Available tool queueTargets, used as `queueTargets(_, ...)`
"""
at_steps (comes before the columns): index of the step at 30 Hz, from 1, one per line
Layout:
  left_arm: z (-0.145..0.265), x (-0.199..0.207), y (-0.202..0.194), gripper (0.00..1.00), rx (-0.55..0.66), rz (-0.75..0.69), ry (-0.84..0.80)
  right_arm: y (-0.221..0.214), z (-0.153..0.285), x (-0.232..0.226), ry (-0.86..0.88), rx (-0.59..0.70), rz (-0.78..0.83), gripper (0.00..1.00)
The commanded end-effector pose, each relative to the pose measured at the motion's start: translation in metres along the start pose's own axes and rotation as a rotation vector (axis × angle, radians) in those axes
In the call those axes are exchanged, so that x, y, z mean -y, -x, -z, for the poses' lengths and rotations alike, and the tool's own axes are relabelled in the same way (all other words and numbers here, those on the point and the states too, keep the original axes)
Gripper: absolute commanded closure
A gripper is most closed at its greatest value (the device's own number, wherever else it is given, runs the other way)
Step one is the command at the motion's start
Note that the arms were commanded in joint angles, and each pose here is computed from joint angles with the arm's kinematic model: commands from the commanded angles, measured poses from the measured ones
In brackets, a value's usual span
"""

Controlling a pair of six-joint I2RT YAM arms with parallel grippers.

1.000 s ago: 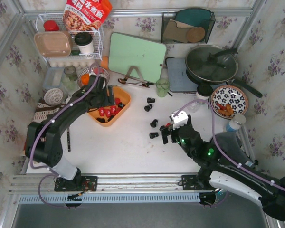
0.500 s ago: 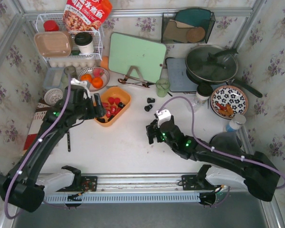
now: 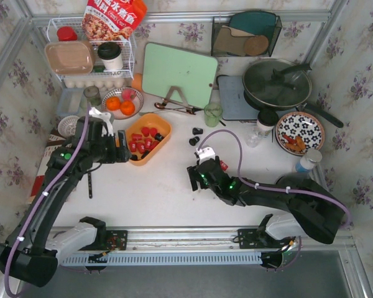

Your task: Mix the coffee capsules in the storage basket

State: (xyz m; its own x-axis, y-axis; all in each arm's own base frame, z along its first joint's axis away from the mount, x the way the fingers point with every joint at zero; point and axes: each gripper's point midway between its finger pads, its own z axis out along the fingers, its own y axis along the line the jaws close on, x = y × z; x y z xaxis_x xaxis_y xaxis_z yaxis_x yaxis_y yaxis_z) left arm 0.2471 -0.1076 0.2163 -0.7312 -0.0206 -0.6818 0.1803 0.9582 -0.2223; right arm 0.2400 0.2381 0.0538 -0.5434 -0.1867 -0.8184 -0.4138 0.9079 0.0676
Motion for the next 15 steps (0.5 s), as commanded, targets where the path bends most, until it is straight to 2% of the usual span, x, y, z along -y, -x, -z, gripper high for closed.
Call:
queueTargets(1, 0.005, -0.006, 0.001, 0.25, -0.008, 0.013, -0.001, 0.003, -0.008, 0.0, -0.022, 0.027, -0.035, 0.16)
queueTargets(6, 0.004, -0.009, -0.001, 0.25, 0.018, 0.088, -0.04, -0.006, -0.016, 0.003, -0.046, 0.013, -0.058, 0.19)
queueTargets(15, 0.006, -0.009, 0.002, 0.25, 0.026, 0.131, -0.072, -0.005, -0.02, 0.0, -0.031, 0.034, -0.097, 0.27)
